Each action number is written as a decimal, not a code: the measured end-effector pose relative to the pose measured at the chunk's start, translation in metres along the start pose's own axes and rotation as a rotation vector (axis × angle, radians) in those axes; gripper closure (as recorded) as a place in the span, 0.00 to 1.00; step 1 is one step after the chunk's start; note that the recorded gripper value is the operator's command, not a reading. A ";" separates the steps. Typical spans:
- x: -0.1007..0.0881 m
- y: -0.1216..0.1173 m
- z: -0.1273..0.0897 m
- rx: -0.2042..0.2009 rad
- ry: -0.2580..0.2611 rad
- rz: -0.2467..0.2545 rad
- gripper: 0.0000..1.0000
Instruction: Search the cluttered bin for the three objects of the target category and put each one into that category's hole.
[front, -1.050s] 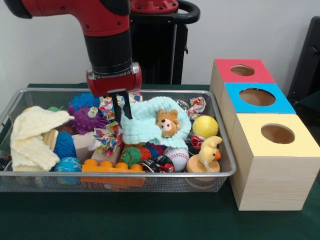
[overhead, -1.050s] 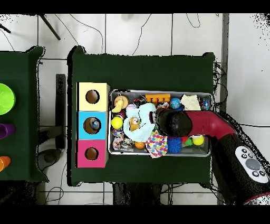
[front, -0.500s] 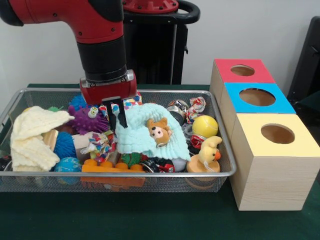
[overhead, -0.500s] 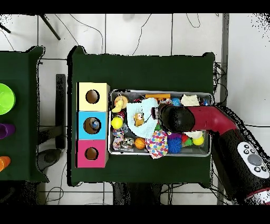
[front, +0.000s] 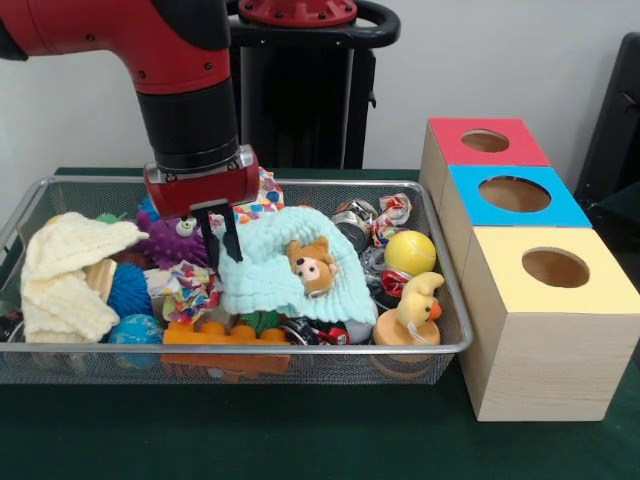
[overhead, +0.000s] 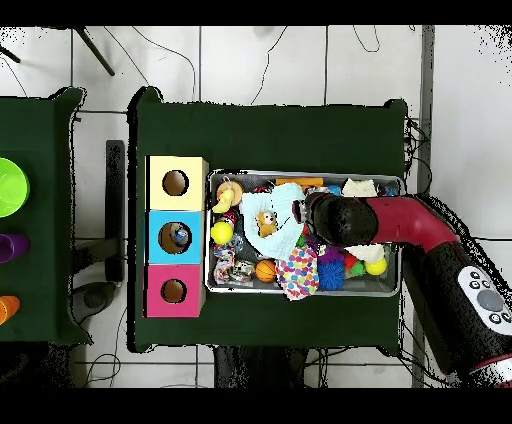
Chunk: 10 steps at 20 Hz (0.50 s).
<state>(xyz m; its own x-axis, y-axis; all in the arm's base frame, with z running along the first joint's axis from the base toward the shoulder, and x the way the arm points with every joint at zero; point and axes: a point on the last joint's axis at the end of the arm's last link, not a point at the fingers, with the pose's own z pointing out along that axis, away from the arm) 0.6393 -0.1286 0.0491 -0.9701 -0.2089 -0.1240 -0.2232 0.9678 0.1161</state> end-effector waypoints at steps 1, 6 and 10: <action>0.000 -0.003 -0.001 -0.002 0.001 -0.005 1.00; 0.006 -0.018 -0.002 -0.010 0.010 -0.030 1.00; 0.012 -0.032 -0.003 -0.020 0.019 -0.051 1.00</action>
<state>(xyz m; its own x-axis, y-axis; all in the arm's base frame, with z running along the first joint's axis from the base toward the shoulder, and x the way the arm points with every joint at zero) 0.6343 -0.1620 0.0465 -0.9591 -0.2603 -0.1116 -0.2737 0.9530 0.1299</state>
